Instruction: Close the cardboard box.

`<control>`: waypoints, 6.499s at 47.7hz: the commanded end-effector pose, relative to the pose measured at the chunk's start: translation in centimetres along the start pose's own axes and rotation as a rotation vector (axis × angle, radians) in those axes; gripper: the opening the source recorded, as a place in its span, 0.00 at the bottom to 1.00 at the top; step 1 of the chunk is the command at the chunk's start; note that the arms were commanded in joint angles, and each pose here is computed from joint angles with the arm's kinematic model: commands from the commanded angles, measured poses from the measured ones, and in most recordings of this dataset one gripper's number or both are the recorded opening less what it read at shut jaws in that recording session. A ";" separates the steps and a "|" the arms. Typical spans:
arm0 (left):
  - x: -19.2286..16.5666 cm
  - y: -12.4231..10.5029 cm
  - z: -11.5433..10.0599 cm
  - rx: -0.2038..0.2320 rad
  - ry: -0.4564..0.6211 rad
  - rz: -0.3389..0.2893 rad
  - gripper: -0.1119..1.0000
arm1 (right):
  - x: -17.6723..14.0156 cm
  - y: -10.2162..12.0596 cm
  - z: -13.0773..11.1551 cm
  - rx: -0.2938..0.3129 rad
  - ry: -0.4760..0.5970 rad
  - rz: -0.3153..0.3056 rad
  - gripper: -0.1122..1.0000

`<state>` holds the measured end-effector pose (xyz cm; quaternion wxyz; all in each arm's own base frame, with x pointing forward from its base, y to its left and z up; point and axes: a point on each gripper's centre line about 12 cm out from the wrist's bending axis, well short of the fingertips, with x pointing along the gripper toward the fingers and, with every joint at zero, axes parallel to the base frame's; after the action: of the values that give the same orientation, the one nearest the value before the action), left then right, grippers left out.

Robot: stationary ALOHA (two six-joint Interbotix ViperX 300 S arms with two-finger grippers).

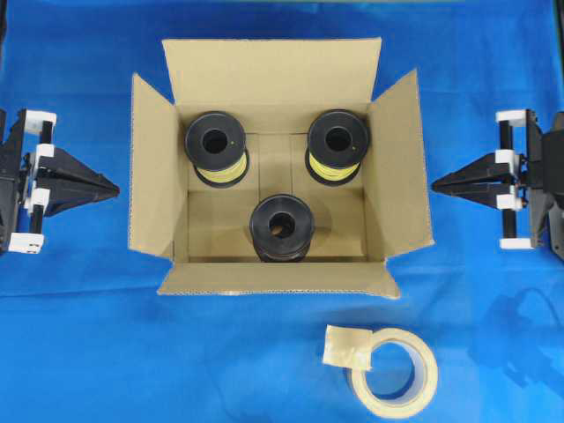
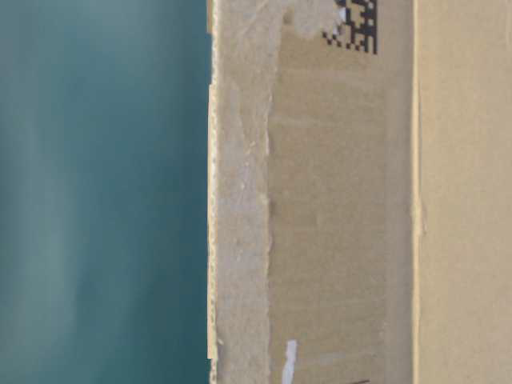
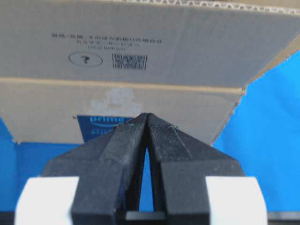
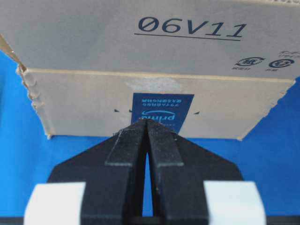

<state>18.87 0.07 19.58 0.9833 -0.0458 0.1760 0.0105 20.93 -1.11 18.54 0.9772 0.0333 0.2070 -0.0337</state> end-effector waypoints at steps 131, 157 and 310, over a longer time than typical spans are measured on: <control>21.9 10.2 7.9 0.115 -0.042 0.251 0.10 | 14.2 -0.4 5.8 0.037 -0.054 -0.038 0.10; 22.3 10.5 6.8 0.106 -0.016 0.254 0.10 | 13.9 -0.3 6.3 0.037 -0.063 -0.035 0.10; 18.5 9.0 15.2 0.109 -0.087 0.241 0.10 | 9.1 2.7 3.4 0.110 0.092 0.037 0.10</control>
<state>41.25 10.23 22.64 0.9780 0.0275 0.1726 0.1142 30.34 0.92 17.34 0.9606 0.0910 0.2614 -0.0251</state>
